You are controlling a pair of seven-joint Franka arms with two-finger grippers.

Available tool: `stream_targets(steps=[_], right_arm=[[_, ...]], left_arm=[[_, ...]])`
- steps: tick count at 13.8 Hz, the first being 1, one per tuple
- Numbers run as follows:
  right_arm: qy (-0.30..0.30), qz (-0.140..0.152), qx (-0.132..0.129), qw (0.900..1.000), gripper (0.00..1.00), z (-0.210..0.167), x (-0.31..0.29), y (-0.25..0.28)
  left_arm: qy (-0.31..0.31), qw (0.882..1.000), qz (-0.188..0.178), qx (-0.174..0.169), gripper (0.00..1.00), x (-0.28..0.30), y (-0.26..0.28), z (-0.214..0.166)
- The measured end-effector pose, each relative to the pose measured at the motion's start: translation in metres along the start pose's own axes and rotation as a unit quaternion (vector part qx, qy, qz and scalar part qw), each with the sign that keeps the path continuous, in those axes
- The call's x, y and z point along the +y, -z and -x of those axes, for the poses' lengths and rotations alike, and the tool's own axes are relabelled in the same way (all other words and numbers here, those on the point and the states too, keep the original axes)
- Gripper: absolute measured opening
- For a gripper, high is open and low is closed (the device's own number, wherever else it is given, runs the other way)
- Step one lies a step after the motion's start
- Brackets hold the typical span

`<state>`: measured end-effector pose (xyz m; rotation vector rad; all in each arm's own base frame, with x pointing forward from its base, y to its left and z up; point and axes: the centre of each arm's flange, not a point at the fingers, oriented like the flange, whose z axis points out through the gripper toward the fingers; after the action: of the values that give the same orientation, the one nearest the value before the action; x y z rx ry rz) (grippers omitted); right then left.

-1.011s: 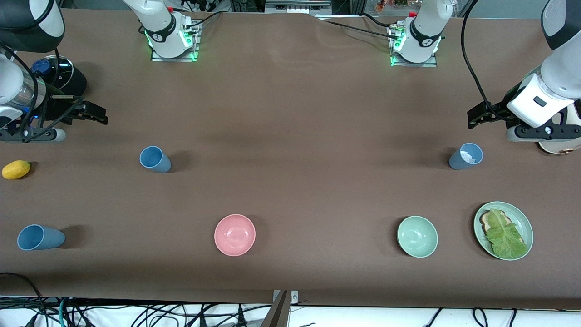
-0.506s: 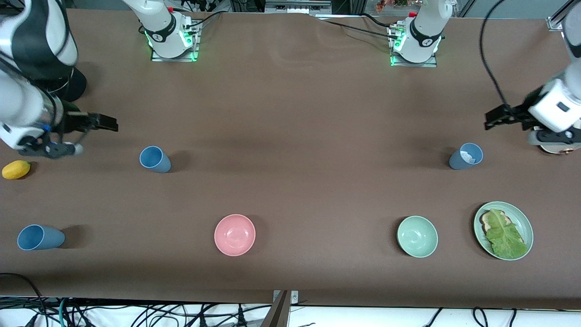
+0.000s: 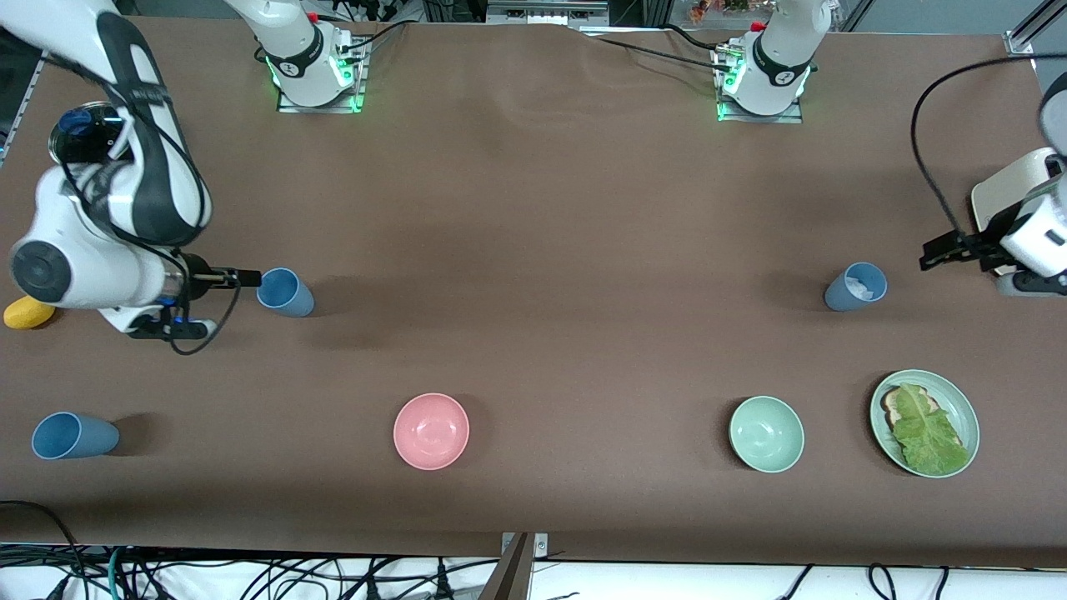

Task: Stack blue cups with both arms
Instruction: 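Lower the right gripper onto one blue cup while the left gripper grasps another, then lift both blue cups and carry them toward the table middle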

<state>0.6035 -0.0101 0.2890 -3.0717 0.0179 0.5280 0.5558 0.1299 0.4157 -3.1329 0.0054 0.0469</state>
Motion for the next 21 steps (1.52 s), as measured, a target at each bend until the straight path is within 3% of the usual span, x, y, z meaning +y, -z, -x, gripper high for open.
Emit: stream_targets(steps=[6, 10, 12, 14, 15, 17, 18, 21], right_arm=[[-0.002, -0.002, -0.010, 1.000, 1.00, -0.009, 0.003, -0.023], [-0.004, -0.003, -0.009, 1.000, 1.00, -0.012, 0.003, -0.027], [-0.010, -0.004, -0.004, 1.000, 1.00, -0.018, 0.002, -0.035], [-0.011, -0.005, -0.006, 1.000, 1.00, -0.022, 0.004, -0.042], [-0.014, -0.005, -0.008, 1.000, 0.92, -0.023, 0.004, -0.044], [-0.016, -0.005, -0.011, 1.000, 0.86, -0.022, 0.004, -0.045], [-0.015, -0.005, -0.017, 1.000, 0.72, -0.021, 0.003, -0.046], [-0.010, -0.006, -0.026, 1.000, 0.37, -0.019, -0.002, -0.046]], left_arm=[[-0.023, 0.999, -0.005, 0.048, 1.00, -0.013, -0.133, 0.029], [-0.020, 0.999, 0.003, 0.043, 0.96, -0.032, -0.204, 0.038], [-0.022, 0.999, 0.006, 0.040, 0.78, -0.028, -0.209, 0.037], [-0.021, 0.999, 0.007, 0.040, 0.52, -0.025, -0.207, 0.035], [-0.017, 0.999, 0.009, 0.034, 0.41, -0.025, -0.207, 0.036], [-0.010, 1.000, 0.013, 0.025, 0.18, -0.021, -0.202, 0.032], [-0.009, 1.000, 0.016, 0.020, 0.09, -0.017, -0.195, 0.028], [0.006, 1.000, 0.027, -0.015, 0.05, 0.003, -0.151, 0.006]])
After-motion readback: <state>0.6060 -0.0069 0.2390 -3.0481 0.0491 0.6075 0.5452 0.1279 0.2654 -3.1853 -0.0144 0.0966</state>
